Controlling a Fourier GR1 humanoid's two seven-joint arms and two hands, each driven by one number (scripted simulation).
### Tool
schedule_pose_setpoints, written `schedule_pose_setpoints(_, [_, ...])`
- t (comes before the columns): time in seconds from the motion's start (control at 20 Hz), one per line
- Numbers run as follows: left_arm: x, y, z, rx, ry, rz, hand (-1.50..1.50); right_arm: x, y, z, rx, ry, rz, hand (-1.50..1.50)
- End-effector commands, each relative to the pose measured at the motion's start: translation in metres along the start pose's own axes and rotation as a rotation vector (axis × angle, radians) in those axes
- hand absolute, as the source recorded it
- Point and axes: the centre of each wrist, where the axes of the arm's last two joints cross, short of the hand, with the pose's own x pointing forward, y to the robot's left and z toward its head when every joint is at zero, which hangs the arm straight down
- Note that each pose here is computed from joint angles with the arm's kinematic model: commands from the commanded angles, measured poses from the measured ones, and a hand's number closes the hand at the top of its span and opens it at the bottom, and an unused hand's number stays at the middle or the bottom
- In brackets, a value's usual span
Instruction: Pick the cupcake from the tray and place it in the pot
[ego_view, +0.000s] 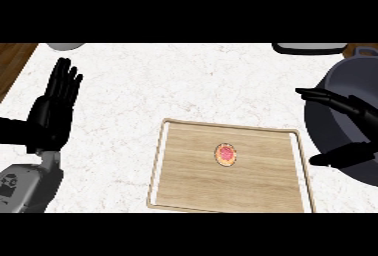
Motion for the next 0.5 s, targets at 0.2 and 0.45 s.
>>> schedule_pose_setpoints(0.2, [-0.005, 0.007, -0.006, -0.009, 0.003, 0.015, 0.0, 0.041, 0.018, -0.039, 0.265, 0.098, 0.226, -1.5])
schedule_pose_setpoints(0.45, [-0.004, 0.007, 0.008, 0.002, -0.006, 0.011, 0.0, 0.073, 0.042, -0.068, 0.337, 0.166, 0.239, -1.5])
